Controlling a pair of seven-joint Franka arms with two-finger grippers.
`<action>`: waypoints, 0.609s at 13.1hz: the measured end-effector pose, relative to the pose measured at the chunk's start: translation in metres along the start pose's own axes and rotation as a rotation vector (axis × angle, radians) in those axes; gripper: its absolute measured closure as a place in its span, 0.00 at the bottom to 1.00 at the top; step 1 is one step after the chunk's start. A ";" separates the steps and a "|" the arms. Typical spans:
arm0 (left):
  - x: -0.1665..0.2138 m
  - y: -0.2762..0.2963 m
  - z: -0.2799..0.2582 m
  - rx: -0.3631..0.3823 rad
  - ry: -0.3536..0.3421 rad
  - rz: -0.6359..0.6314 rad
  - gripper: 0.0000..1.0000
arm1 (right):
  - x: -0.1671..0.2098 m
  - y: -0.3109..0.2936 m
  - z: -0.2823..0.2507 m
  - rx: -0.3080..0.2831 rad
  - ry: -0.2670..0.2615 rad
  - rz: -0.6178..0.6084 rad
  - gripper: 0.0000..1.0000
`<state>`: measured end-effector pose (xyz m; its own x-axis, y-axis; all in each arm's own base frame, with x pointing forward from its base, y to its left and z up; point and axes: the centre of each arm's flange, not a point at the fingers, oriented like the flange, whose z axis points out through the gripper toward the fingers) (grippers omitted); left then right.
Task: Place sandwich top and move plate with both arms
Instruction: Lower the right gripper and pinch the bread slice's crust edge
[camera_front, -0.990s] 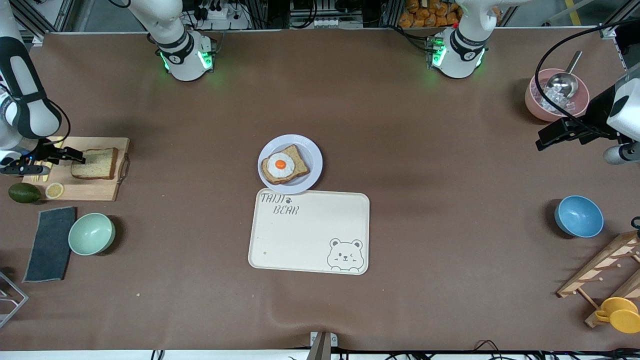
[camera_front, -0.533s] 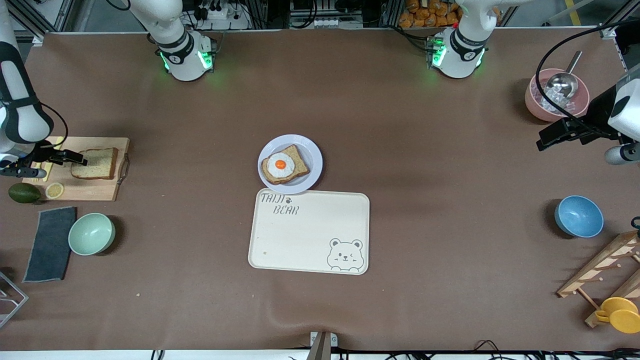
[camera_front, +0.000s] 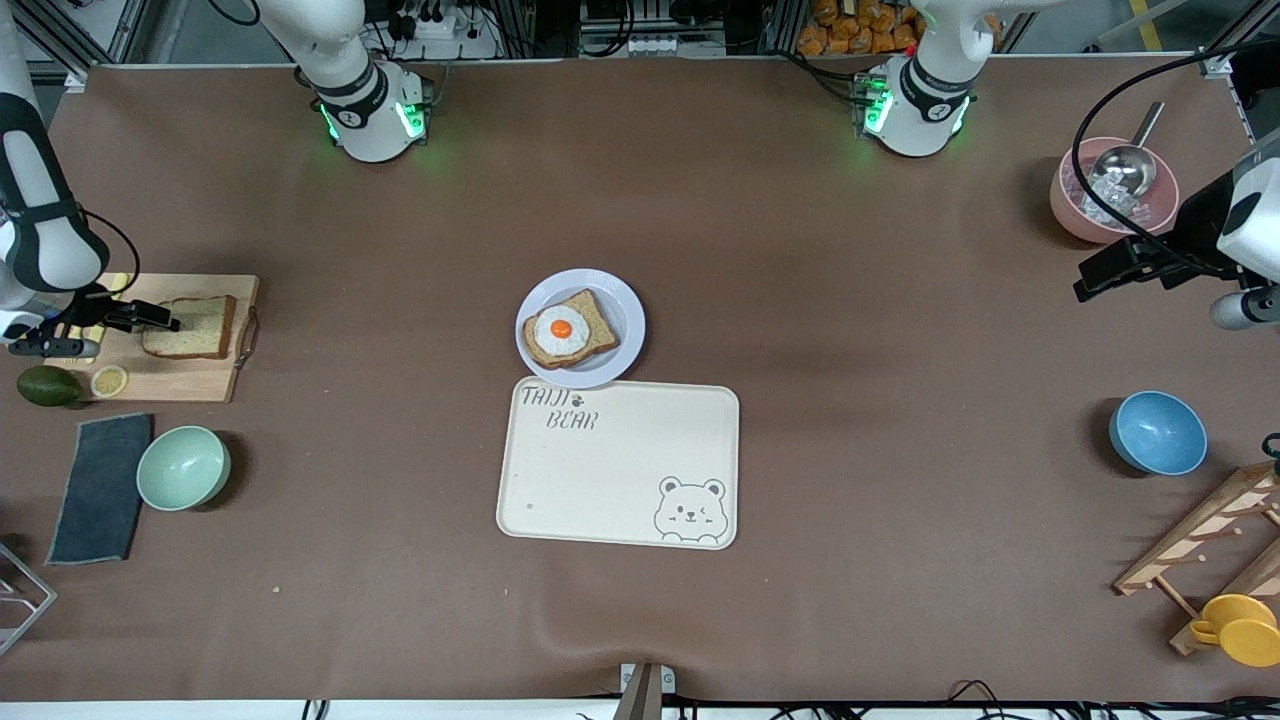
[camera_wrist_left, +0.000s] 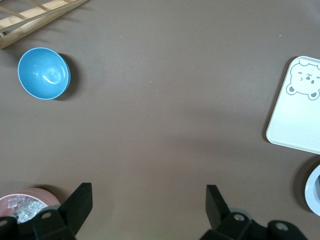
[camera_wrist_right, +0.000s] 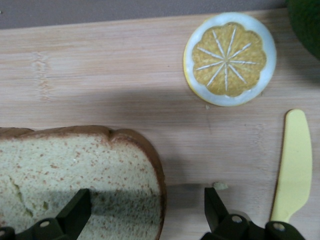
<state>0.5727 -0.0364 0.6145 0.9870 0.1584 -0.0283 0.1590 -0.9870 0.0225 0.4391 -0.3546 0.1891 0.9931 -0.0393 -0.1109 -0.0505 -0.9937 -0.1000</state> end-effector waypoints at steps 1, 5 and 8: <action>0.000 0.000 0.000 0.000 0.000 0.001 0.00 | 0.000 0.001 -0.001 0.004 -0.004 0.001 0.00; 0.000 0.002 0.000 0.000 0.000 0.003 0.00 | -0.002 0.007 -0.004 0.013 -0.010 -0.002 0.00; 0.000 0.001 0.001 0.001 -0.004 0.002 0.00 | -0.005 0.009 -0.004 0.042 0.006 0.036 0.14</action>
<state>0.5726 -0.0377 0.6136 0.9873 0.1559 -0.0320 0.1566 -0.9874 0.0218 0.4341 -0.3640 0.1923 0.9912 -0.0758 -0.1089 -0.0905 -0.9864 -0.1375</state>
